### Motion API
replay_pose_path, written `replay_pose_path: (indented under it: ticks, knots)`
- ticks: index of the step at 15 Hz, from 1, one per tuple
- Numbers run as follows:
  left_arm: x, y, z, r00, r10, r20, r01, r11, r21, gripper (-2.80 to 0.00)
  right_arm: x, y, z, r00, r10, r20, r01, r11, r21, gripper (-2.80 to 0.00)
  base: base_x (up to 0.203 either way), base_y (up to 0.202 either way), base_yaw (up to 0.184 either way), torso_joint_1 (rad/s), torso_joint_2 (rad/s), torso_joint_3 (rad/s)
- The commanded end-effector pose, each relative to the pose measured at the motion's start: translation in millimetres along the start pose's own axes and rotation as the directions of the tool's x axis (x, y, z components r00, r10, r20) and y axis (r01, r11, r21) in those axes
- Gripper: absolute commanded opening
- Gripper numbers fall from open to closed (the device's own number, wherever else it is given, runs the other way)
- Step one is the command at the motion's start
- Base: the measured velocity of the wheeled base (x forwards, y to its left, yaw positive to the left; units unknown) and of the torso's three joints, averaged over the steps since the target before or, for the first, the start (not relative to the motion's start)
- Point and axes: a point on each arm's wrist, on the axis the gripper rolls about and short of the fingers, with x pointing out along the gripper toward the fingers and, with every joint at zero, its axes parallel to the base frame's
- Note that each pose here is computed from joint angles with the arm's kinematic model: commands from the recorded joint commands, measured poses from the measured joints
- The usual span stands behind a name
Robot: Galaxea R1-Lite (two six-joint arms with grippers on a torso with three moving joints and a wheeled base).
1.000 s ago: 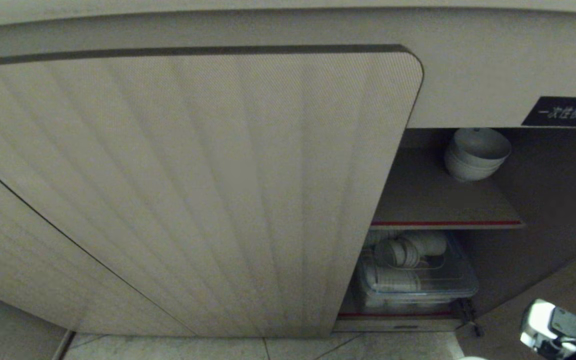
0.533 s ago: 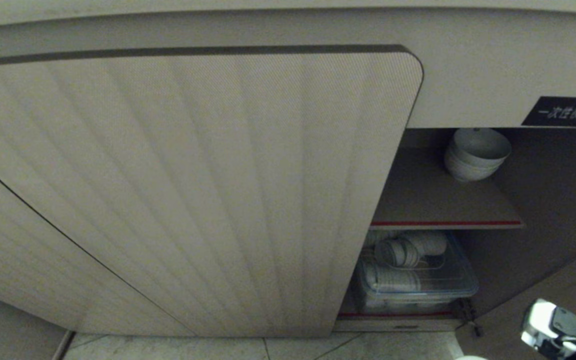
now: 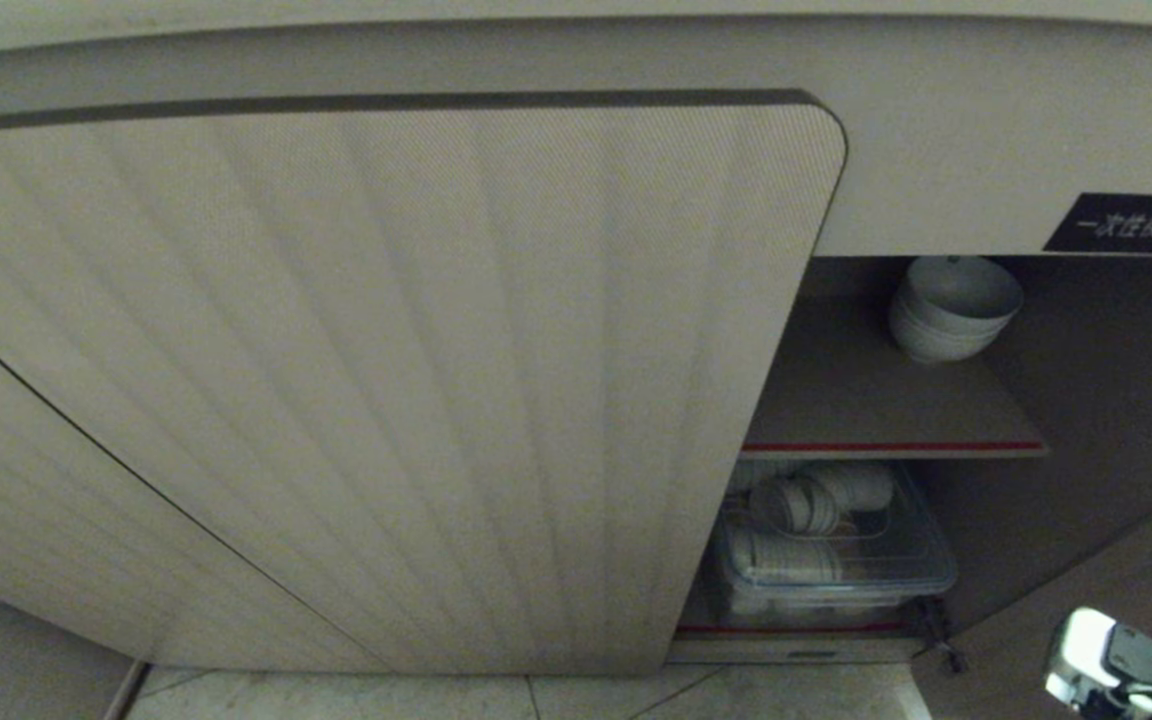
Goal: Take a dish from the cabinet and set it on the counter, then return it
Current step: Place it on the table
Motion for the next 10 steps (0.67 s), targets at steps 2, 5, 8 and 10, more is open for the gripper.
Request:
replay_pose_path:
  ticks: [2,5,8,10]
  knots:
    - [0.0,0.0,0.0,1.000,0.001,0.001,-0.001,1.000,-0.001,-2.80,0.1,0.3,-0.6,1.000,0.002,-0.001,-0.002,1.000,-0.002,-2.80,0.000,0.000,0.000,0.000,0.00,0.000]
    - [0.0,0.0,0.0,1.000,-0.001,0.000,0.001,1.000,-0.001,-2.80,-0.1,0.5,-0.6,1.000,0.003,0.001,-0.003,1.000,-0.004,-2.80,0.000,0.000,0.000,0.000,0.00,0.000]
    - [0.0,0.0,0.0,1.000,0.002,0.001,-0.002,1.000,-0.001,-2.80,-0.3,0.7,-0.7,1.000,0.004,0.001,-0.004,1.000,-0.005,-2.80,0.000,0.000,0.000,0.000,0.00,0.000]
    - [0.0,0.0,0.0,1.000,0.000,0.001,0.000,1.000,-0.001,-2.80,0.0,1.0,-0.6,1.000,0.006,0.000,-0.006,1.000,-0.007,-2.80,0.000,0.000,0.000,0.000,0.00,0.000]
